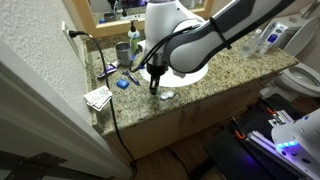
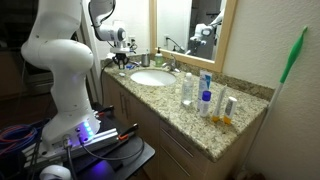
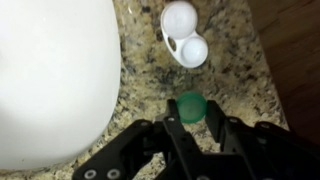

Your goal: Place the green lid on the white object

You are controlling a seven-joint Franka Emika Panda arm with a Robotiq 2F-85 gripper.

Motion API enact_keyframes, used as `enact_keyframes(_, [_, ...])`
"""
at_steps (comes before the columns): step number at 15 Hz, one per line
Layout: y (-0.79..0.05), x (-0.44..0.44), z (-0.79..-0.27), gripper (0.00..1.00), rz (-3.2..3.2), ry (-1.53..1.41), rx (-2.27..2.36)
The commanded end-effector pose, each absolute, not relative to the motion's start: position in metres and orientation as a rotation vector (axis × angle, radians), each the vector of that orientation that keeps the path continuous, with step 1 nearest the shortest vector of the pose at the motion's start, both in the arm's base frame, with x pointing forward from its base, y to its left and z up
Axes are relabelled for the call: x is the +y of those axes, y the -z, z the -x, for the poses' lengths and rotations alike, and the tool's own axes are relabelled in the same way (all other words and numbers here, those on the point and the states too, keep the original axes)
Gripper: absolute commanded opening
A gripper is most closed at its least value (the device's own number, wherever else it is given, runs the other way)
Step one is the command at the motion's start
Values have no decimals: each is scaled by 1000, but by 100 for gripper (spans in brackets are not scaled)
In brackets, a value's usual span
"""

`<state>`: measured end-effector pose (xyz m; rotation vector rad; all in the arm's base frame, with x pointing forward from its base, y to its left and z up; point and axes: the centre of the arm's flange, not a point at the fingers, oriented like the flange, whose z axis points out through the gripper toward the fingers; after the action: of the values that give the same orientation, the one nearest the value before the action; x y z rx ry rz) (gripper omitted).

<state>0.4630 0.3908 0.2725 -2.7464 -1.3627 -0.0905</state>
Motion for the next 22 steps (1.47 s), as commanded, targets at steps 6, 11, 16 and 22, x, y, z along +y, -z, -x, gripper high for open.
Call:
enact_keyframes(6, [-287,336,-402,8,2772,160,-1257])
enact_keyframes(11, [-286,347,-411,33,2777,165,-1258])
enact_keyframes(16, [-281,355,-423,8,2779,160,-1277])
enact_keyframes(22, [-269,362,-429,8,2769,118,-1279])
